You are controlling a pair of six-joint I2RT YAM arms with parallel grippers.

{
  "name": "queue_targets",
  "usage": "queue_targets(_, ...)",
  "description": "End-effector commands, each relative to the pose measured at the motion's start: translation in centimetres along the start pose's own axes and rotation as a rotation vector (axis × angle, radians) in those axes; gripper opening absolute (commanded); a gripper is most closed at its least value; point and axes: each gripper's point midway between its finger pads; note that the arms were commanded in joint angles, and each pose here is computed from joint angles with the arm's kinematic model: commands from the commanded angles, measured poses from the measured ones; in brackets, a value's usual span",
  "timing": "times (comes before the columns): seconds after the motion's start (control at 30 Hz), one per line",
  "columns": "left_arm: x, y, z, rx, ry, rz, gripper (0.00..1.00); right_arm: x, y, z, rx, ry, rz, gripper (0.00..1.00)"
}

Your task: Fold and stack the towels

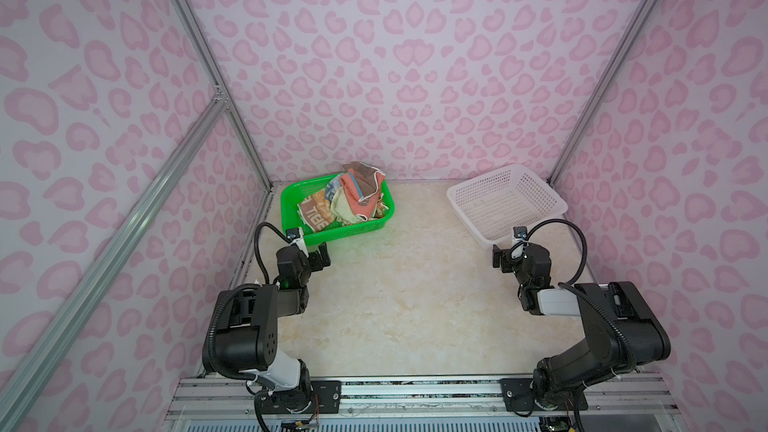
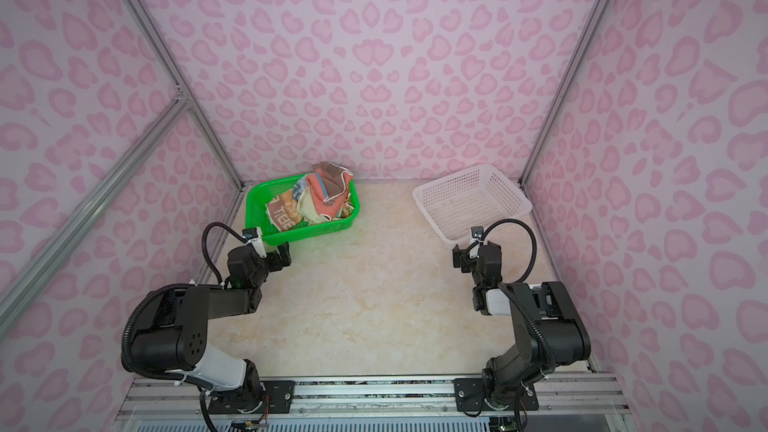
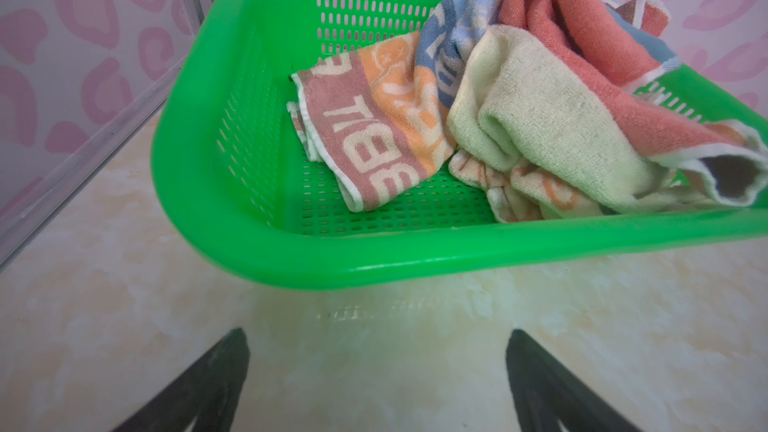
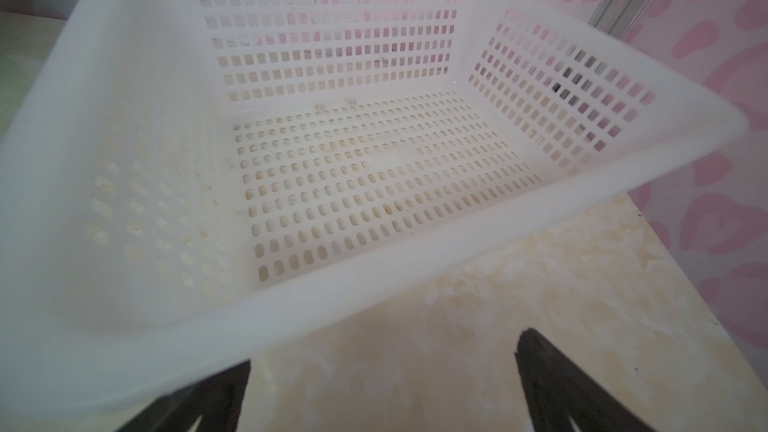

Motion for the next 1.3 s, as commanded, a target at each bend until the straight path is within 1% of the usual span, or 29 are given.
queue_targets(0.0,-0.6,-0.1,0.0,0.005,-0.026,0.006,0.98,-0.3,-0.2,0.0,0.012,-0.019,-0.001,0.99)
queue_targets(0.6,-0.6,-0.1,0.0,0.004,-0.026,0.006,0.98,-0.3,-0.2,0.0,0.013,-0.019,-0.002,0.99)
queue_targets(0.67,-0.7,-0.1,0.0,0.006,-0.029,0.006,0.97,-0.3,-0.3,0.0,0.012,-0.016,0.006,0.99)
queue_targets(0.77,-0.8,-0.4,-0.1,0.019,-0.035,0.013,0.97,-0.3,-0.4,-0.1,-0.007,-0.023,0.025,0.99)
queue_targets(0.83,-1.2,-0.5,-0.3,0.027,-0.029,0.019,0.97,-0.5,0.0,-0.3,-0.034,-0.036,0.011,1.00)
queue_targets(0.93,-2.7,-0.1,-0.7,-0.004,0.010,0.001,0.97,-1.6,0.2,-1.5,-0.042,-0.068,0.006,1.00)
queue_targets(0.97,-2.5,0.0,-0.8,-0.019,0.061,-0.011,0.97,-1.9,0.3,-1.8,-0.047,-0.065,0.005,1.00)
queue_targets(1.03,-2.9,0.1,-1.3,-0.039,0.113,-0.021,0.97,-2.5,0.3,-2.3,-0.049,-0.039,0.005,1.00)
queue_targets(1.13,-3.7,0.4,-2.3,-0.103,0.116,-0.037,0.97,-3.3,0.6,-3.2,-0.057,-0.019,0.001,0.99)
queue_targets(1.27,-5.8,0.8,-3.8,-0.177,0.135,-0.115,0.98,-4.8,1.2,-4.6,-0.041,0.014,-0.001,0.99)
Point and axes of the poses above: each gripper's point midway between its finger pads, its own z axis out along the fingers, its own y axis along the line the jaws close on, x = y × z, and after that the axes turned 5 degrees about z, right-handed
